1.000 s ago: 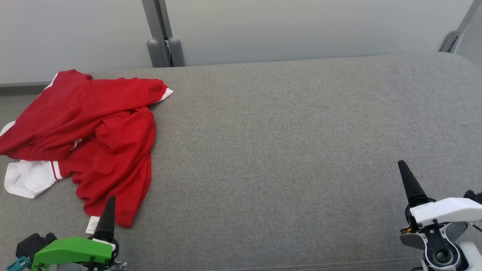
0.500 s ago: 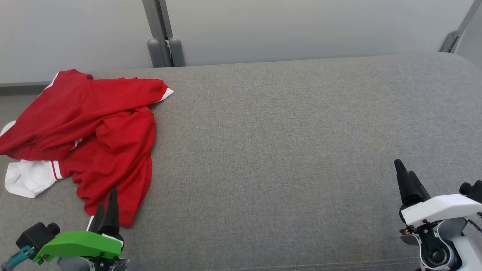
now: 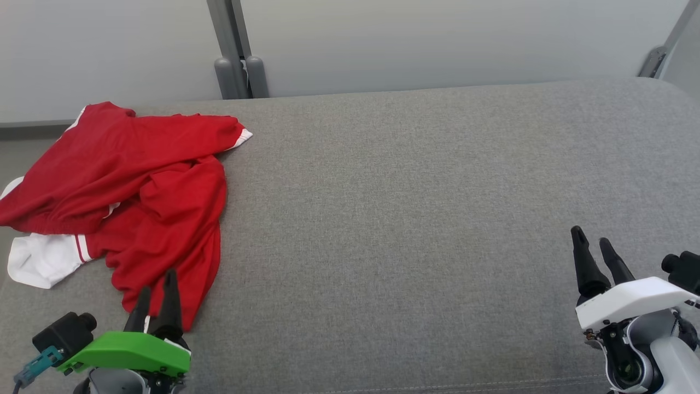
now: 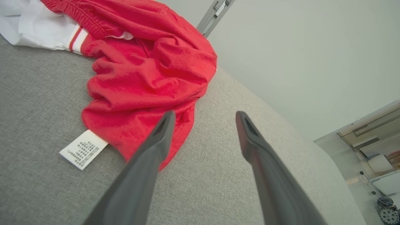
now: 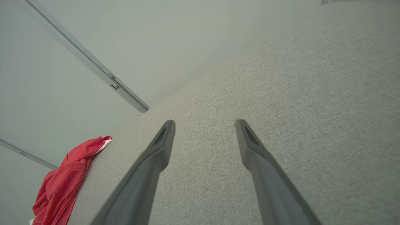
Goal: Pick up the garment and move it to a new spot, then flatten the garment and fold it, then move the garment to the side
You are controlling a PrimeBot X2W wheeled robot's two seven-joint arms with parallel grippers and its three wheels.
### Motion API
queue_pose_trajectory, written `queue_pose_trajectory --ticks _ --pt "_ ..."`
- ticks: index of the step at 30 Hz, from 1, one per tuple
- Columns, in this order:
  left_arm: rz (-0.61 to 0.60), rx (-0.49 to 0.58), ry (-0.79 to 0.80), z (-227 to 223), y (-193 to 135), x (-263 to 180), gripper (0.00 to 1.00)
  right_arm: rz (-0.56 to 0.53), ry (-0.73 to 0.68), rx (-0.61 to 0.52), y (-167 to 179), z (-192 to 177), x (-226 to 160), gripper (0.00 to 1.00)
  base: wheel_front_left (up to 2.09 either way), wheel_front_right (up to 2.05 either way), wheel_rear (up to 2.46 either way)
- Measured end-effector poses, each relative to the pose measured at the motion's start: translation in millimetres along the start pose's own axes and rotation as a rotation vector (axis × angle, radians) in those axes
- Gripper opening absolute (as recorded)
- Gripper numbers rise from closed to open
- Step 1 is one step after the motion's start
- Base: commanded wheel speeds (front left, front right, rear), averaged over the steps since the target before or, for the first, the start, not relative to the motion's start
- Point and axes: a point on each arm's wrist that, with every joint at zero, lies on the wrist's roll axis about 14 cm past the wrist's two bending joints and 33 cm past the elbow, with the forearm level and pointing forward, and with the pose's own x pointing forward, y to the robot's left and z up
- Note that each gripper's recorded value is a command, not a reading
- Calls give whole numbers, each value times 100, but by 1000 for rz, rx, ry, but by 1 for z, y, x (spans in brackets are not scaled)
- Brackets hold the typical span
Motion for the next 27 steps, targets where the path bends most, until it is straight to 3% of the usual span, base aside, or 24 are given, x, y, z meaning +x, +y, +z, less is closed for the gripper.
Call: queue_pose_trajectory --ticks 27 --pt "-105 400 -88 10 -27 -1 100 84 -118 -459 17 23 -1 100 0 0 0"
